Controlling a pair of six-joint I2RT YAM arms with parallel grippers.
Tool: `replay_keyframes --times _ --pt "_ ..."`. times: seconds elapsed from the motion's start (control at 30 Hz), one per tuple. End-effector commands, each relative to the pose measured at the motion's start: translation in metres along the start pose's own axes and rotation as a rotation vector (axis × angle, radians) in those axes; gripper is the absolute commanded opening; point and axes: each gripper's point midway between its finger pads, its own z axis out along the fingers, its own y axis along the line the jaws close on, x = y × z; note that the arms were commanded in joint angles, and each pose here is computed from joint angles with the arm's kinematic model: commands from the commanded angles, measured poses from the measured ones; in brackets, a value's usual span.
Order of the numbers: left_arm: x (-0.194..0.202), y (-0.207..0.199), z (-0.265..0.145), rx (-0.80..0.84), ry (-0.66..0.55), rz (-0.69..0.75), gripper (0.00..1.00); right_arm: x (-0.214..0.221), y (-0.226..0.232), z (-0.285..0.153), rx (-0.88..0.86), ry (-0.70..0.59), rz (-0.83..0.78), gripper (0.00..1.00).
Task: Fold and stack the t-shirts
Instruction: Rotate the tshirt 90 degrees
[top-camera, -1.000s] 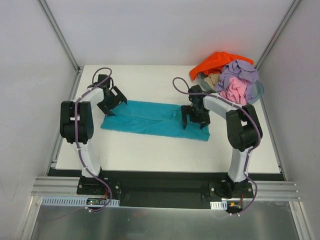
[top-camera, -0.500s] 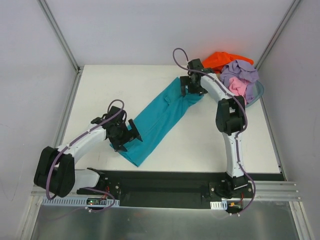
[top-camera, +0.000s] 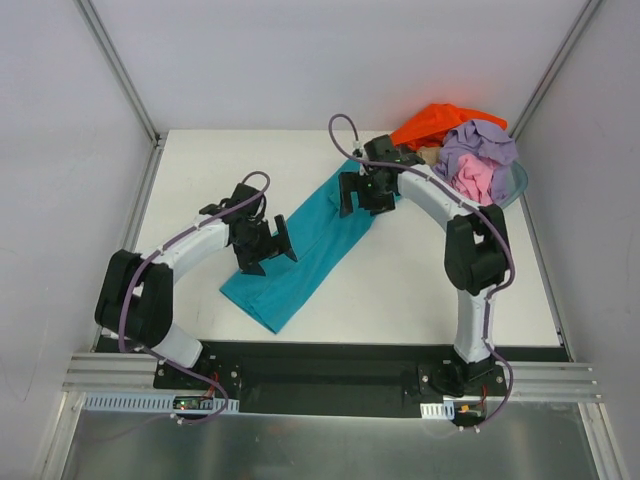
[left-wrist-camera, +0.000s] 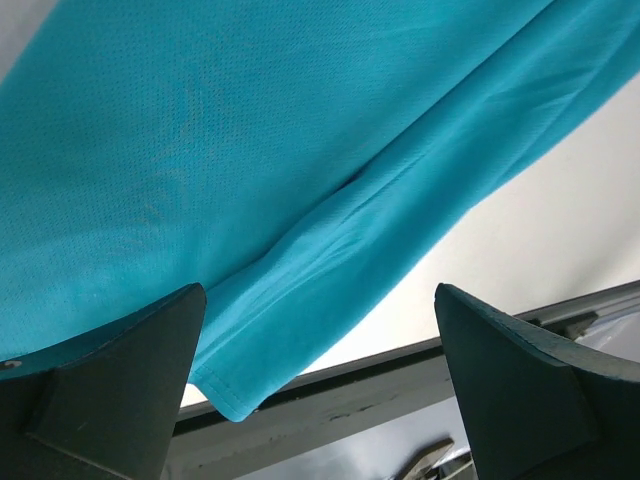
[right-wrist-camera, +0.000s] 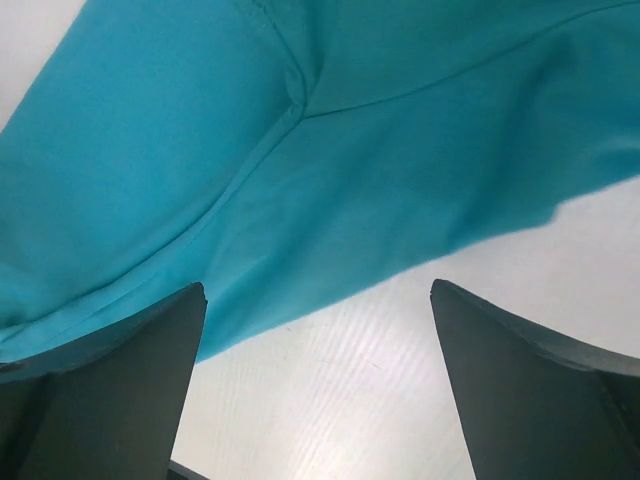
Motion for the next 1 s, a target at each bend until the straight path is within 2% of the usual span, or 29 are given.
replay_keyframes --times 0.0,0.17,0.2,0.3,0.33,0.4,0.5,0.53,0.6,0.67,0.73,0.77,0.8,0.83,0.9,0.93,0.97 --pt "0.017 0.0 0.01 0.025 0.102 0.067 0.99 0.004 0.008 0.029 -0.014 0.072 0.067 0.99" --pt "0.044 0.01 0.028 0.026 0.173 0.03 0.99 -0.002 -0.004 0.056 0.034 0.11 0.058 1.0" --pt "0.049 0.011 0.031 0.027 0.187 0.025 0.99 -0.021 -0.005 0.055 0.045 0.071 0.055 1.0" --pt "0.065 0.005 0.045 0.05 0.214 0.005 0.99 -0.03 -0.016 0.078 0.047 0.093 0.025 0.99" --pt "0.073 0.002 0.049 0.065 0.238 -0.006 0.99 -0.049 -0.013 0.078 0.029 0.049 0.015 1.0" --pt "0.084 -0.022 0.059 0.136 0.258 -0.006 0.99 -0.058 -0.015 0.097 -0.01 0.03 0.032 1.0" --pt "0.091 -0.059 0.069 0.181 0.263 0.05 0.99 -0.1 -0.003 0.105 -0.126 -0.111 0.04 1.0" --pt "0.083 -0.081 0.066 0.221 0.241 0.085 0.99 -0.118 0.0 0.098 -0.137 -0.169 0.03 1.0" --pt "0.083 -0.099 0.06 0.252 0.225 0.128 0.99 -0.144 0.004 0.082 -0.158 -0.254 0.009 1.0" --pt "0.079 -0.105 0.051 0.263 0.184 0.152 0.99 -0.154 0.011 0.059 -0.167 -0.29 -0.018 0.99" --pt "0.074 -0.101 0.037 0.25 0.123 0.171 0.99 -0.166 0.022 0.012 -0.175 -0.351 -0.066 1.0" --pt "0.075 -0.1 0.03 0.249 0.115 0.185 0.99 -0.15 0.019 0.012 -0.161 -0.314 -0.064 0.99" --pt "0.073 -0.101 0.016 0.255 0.08 0.205 0.99 -0.158 0.027 -0.029 -0.155 -0.373 -0.081 1.0" --pt "0.071 -0.086 0.011 0.187 0.053 0.206 0.99 -0.152 0.026 -0.04 -0.138 -0.372 -0.082 1.0" --pt "0.066 -0.076 -0.008 0.157 -0.01 0.209 0.99 -0.119 0.009 -0.045 -0.05 -0.306 -0.06 0.99" --pt "0.064 -0.064 -0.01 0.118 -0.038 0.203 0.99 -0.109 0.008 -0.073 -0.019 -0.319 -0.051 0.99" --pt "0.066 -0.058 -0.021 0.114 -0.054 0.2 0.99 -0.097 0.007 -0.077 0.004 -0.306 -0.042 1.0"
